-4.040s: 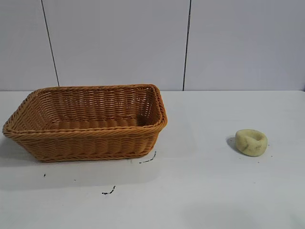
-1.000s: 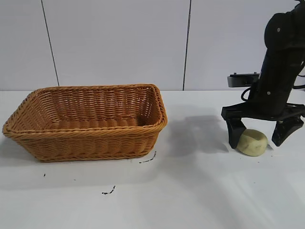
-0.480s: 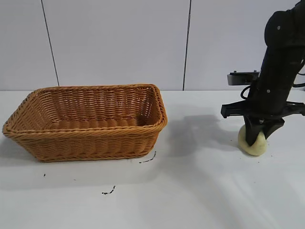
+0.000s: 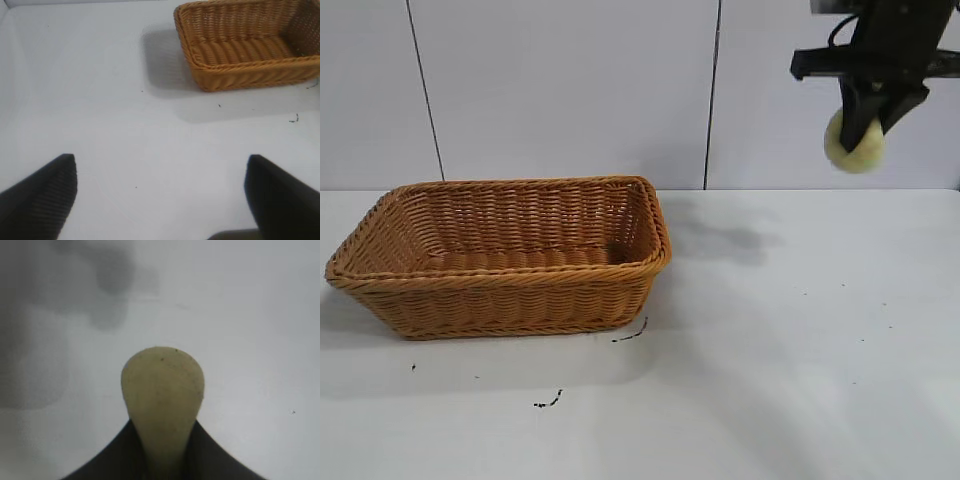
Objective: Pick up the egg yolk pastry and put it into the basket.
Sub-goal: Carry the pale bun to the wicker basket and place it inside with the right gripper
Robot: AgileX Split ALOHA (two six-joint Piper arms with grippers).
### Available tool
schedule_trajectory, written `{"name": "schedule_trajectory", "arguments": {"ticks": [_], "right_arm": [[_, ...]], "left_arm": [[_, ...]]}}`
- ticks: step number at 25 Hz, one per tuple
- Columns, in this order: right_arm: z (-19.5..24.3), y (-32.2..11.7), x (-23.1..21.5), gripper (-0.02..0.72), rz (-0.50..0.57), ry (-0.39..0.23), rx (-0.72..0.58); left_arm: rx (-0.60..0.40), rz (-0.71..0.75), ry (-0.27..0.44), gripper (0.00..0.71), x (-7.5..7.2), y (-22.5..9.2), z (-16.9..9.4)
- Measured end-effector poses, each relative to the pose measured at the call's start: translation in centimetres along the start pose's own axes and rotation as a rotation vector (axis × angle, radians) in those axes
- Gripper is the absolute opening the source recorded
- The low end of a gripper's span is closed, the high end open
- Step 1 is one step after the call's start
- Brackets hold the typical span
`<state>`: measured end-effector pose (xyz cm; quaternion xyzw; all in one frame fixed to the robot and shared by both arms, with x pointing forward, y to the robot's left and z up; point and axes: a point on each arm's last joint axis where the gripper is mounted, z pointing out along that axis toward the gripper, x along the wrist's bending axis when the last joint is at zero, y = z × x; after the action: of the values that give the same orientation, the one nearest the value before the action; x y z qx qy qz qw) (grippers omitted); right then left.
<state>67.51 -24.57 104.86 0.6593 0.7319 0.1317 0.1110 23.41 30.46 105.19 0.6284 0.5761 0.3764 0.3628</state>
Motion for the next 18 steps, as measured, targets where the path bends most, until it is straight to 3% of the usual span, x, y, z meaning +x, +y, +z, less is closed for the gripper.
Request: {"name": "schedule_trajectory", "arguments": {"ticks": [8,18], "right_arm": [[-2.6,1.6,2.4,0.107,-0.053,0.016,-0.092],[-4.1,2.3,15.1,0.107,-0.297,0.138,-0.227]], "left_arm": [[0.000,0.000,0.000,0.693,0.0,0.0,0.0],[0.000,0.000,0.000,0.693,0.0,0.0,0.0]]}}
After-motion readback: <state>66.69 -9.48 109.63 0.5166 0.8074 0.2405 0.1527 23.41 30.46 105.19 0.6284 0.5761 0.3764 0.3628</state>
